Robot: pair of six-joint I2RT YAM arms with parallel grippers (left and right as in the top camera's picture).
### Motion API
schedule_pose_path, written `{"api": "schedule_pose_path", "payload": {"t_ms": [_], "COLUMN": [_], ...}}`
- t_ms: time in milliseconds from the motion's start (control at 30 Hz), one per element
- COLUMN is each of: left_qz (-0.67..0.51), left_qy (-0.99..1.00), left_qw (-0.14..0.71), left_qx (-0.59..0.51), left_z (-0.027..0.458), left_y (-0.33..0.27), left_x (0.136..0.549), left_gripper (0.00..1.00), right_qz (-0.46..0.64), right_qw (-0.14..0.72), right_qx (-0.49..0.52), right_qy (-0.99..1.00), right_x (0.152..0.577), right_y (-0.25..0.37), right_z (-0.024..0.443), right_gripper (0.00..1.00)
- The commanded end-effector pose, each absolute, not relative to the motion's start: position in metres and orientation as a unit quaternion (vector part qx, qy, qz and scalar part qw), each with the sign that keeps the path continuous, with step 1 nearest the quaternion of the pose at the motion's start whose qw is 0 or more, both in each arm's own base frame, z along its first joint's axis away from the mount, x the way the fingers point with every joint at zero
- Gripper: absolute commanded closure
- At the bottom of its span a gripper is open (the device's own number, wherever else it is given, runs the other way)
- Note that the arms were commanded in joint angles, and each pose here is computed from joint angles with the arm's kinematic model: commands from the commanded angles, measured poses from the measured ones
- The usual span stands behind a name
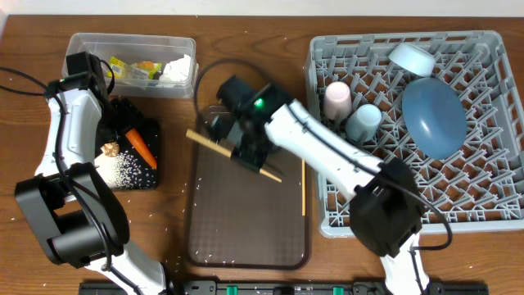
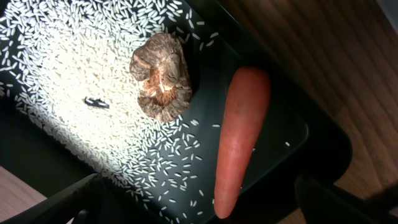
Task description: Sort waste into correct bins and load items into the dishwasher rack
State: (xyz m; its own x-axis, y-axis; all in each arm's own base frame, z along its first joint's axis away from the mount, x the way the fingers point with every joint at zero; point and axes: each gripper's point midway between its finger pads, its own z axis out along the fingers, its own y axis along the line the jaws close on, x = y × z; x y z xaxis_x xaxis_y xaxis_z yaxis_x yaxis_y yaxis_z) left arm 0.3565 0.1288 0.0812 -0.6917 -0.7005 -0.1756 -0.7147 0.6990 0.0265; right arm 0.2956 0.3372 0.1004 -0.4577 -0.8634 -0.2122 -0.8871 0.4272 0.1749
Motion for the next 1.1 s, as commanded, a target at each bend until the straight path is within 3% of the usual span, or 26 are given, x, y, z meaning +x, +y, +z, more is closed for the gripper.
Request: {"api": "schedule_pose_path", "payload": {"t_ms": [0,267,533,1067], "left_qz": [0.048,0.048,0.048,0.048], "left_qy": [0.919,0.919,0.919,0.919], "left_qw": [0.067,0.067,0.067,0.067], "left_qx": [-0.385,-0.385,-0.385,-0.385], "left_z": [0.075,0.075,0.075,0.075], "left_y": [0.128,0.128,0.128,0.128], "left_x": [0.354,0.354,0.354,0.354], "left_gripper": [0.02,0.02,0.02,0.02], "right_qz": [0.153,0.164,0.06,-0.001], "right_qw": [0.07,0.109,0.07,0.013], "right_qx": [-0.397,-0.199,-0.031,0.012], "right_qy": [0.902,0.96,0.995,1.0], "right_x": [0.335,0.394,0.403,0.381], "right_y": [0.324,0.265,0.16,0.143], "right_z": [0.125,0.181,0.176,0.129], "right_gripper": [0.99,0.99,0.99,0.99]}}
